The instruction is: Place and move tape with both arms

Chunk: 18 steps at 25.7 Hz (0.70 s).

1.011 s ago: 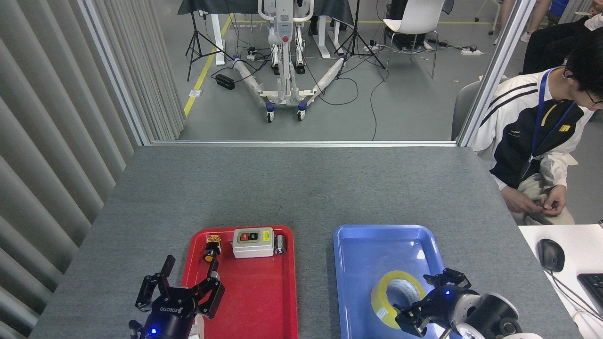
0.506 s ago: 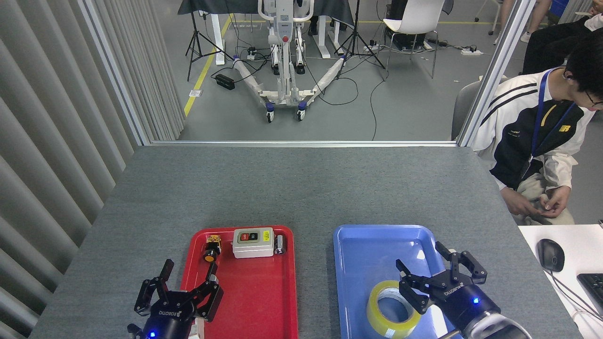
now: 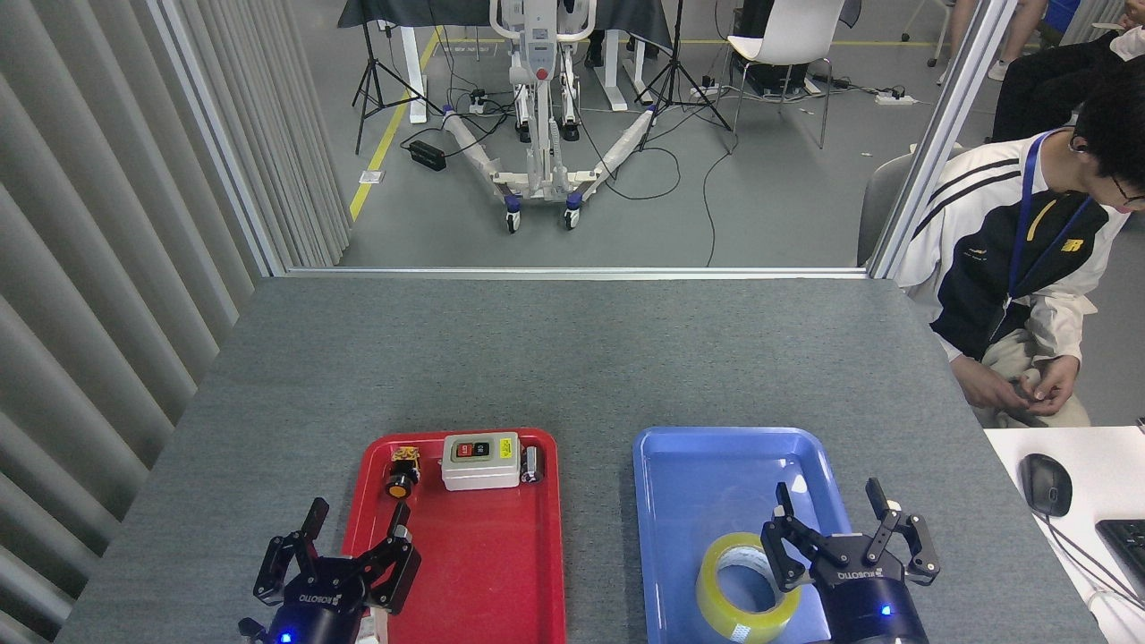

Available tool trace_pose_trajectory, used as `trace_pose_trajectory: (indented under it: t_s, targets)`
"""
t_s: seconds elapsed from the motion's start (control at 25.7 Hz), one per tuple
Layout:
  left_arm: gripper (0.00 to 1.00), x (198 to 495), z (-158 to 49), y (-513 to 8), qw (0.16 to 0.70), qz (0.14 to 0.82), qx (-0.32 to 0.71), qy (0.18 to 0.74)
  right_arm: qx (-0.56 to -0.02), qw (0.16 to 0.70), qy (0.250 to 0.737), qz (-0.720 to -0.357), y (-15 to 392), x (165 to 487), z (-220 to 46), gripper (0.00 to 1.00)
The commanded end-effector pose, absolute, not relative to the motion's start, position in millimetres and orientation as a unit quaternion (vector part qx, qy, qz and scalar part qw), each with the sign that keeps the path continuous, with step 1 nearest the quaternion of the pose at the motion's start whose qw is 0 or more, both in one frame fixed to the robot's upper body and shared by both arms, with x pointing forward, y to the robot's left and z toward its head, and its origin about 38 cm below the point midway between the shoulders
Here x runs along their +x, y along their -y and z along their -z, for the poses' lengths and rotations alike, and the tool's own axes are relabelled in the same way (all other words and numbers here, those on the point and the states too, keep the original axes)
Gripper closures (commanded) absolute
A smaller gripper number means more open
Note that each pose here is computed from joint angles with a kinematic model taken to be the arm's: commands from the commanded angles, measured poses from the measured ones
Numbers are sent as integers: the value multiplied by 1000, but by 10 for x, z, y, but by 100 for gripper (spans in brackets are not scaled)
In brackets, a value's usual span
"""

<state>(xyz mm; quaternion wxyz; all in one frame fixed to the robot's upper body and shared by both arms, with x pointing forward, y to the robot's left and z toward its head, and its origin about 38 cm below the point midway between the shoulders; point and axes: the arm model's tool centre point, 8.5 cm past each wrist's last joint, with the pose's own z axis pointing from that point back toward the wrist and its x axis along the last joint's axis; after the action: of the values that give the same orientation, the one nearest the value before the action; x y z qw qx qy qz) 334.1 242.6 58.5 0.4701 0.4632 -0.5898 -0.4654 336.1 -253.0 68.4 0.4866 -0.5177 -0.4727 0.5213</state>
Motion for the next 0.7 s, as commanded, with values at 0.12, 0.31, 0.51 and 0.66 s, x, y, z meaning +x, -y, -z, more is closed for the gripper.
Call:
trace_pose_trajectory:
  t_s: [0.12,0.31,0.51,0.66]
  targets:
    - [0,3271,-521,-2530,483,462,470,577,-515,496,499,-489,2531,3332,-672,1]
    - [0,3345,-606,-2592,481,450,480,580,-495,510,495,-500,2522,3320,-541,0]
    - [0,3384,-602,-2585,479,450,479,582,-487,508,501,-504,2464,3304,-526,0]
    - [0,3364,-540,-2602,480,459,475,578,-487,505,504,-504,2456,3300,-535,0]
